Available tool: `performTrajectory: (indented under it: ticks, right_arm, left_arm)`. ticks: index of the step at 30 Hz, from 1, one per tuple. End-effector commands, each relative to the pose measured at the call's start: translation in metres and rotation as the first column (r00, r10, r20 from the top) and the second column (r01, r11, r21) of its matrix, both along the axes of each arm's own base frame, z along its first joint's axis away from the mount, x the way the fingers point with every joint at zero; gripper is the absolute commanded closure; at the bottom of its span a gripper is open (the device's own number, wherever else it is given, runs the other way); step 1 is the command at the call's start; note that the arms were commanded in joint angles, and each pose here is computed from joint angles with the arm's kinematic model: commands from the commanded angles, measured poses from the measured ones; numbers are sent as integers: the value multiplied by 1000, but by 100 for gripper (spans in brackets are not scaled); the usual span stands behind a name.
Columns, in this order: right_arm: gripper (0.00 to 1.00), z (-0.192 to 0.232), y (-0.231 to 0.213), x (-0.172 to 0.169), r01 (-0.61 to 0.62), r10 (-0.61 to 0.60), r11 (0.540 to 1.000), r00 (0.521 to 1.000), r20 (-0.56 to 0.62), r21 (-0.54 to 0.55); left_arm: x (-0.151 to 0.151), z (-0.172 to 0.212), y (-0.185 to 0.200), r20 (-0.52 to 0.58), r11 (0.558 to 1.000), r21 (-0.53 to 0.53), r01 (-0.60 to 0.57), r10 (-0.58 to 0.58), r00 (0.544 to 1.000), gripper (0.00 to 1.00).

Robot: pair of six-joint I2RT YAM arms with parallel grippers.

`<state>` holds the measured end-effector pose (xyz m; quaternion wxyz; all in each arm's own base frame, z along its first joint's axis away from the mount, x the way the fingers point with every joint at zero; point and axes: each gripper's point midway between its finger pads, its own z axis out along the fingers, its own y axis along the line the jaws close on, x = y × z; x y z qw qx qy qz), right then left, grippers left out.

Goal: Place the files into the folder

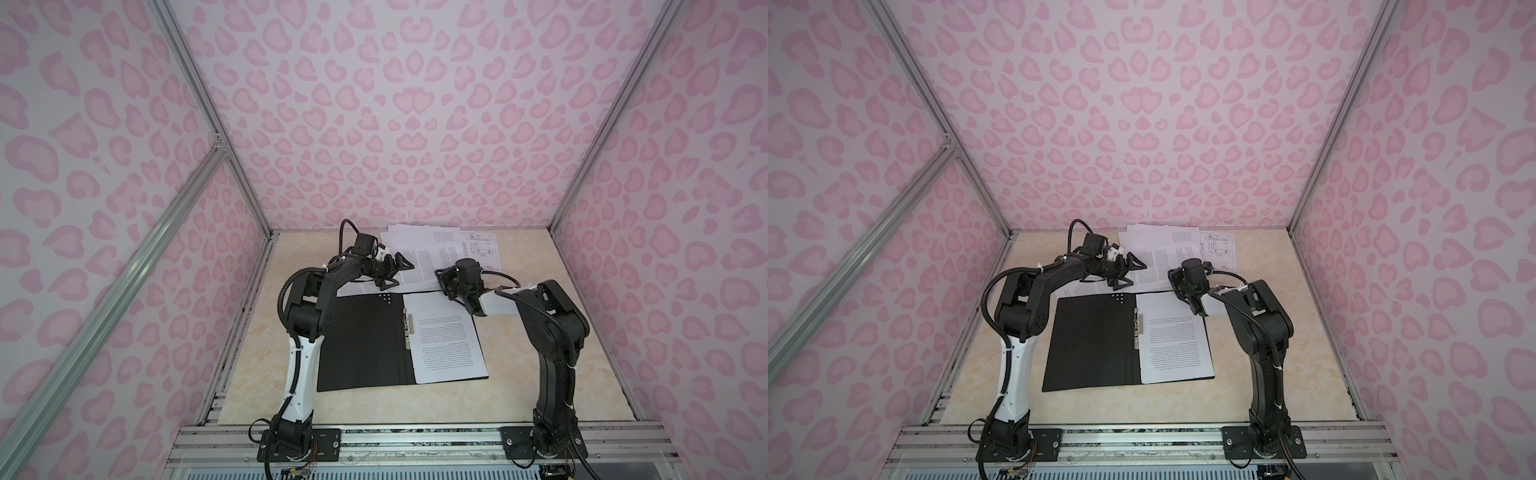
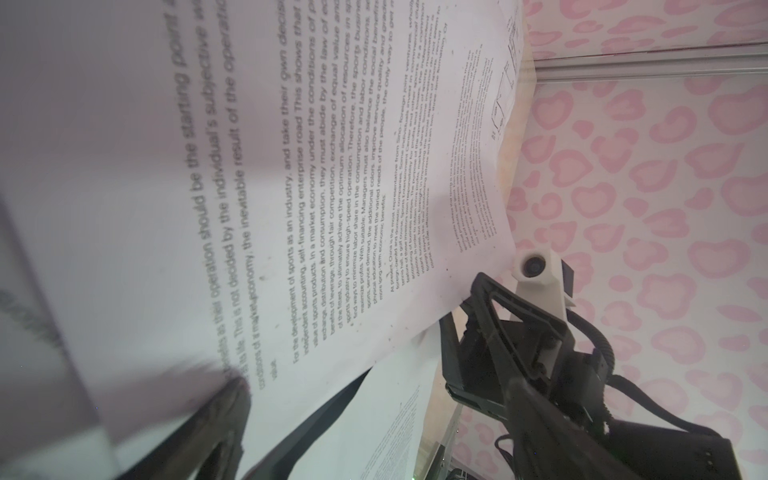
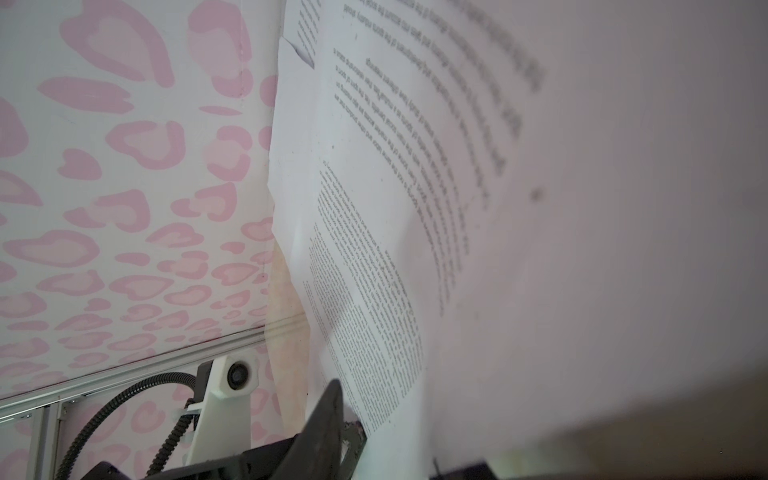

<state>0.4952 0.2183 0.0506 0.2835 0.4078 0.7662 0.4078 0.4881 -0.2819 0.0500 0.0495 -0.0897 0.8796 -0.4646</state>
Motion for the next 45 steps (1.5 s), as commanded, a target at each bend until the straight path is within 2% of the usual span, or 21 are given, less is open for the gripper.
performTrajectory:
  ticks: [1, 5, 10, 14, 17, 20, 22, 26, 29, 32, 34, 37, 40, 44, 45]
  right_arm:
    - [80, -11, -3, -2, 23, -24, 1000, 999, -36, -13]
    - [100, -7, 0, -1, 12, -12, 1000, 1000, -26, -17]
    - [100, 18, 4, 6, -21, 22, 1000, 999, 46, -14]
    - [100, 45, 7, 9, -78, 82, 996, 991, 102, -40]
    - [100, 66, 10, 13, -141, 148, 988, 979, 138, -61]
    - [100, 85, 12, 14, -212, 225, 973, 960, 169, -87]
    - [100, 99, 12, 14, -262, 279, 959, 940, 194, -112]
    - [100, 127, 9, 8, -325, 360, 930, 902, 237, -173]
    - [100, 151, 6, 4, -365, 419, 903, 866, 272, -227]
    - [100, 172, 10, -3, -446, 504, 861, 812, 293, -244]
    - [100, 179, 16, -12, -521, 576, 816, 773, 266, -250]
    - [100, 178, 25, -39, -631, 683, 726, 708, 181, -273]
    - [100, 202, 37, -70, -697, 764, 638, 625, 158, -328]
    - [100, 235, 56, -115, -769, 836, 549, 513, 195, -328]
    - [100, 247, 62, -129, -793, 852, 523, 472, 225, -313]
  left_arm:
    - [-7, -24, 21, -93, 988, 142, -67, 81, 992, 2]
    - [9, 16, 14, -14, 993, 99, -68, 70, 997, 2]
    - [30, 101, 5, 181, 999, 32, -35, 28, 983, 2]
    - [32, 175, 4, 371, 1000, 10, 0, -4, 929, 2]
    - [24, 220, 13, 520, 999, 47, -5, -20, 854, 2]
    - [9, 250, 29, 682, 994, 93, -63, -18, 731, 2]
    - [-5, 271, 41, 798, 990, 80, -114, 5, 603, 2]
    - [-33, 294, 73, 931, 966, 45, -256, 52, 362, 2]
    - [-55, 300, 91, 969, 946, 28, -323, 54, 241, 2]
    - [-77, 303, 109, 984, 925, -20, -380, 86, 158, 2]
    - [-85, 298, 118, 981, 910, -24, -414, 101, 165, 2]
    - [-102, 286, 124, 970, 908, -3, -418, 104, 219, 2]
    - [-126, 283, 133, 958, 905, -8, -426, 128, 255, 2]
    - [-161, 275, 141, 949, 912, 25, -410, 107, 296, 2]
    - [-171, 272, 142, 948, 916, 40, -398, 91, 305, 2]
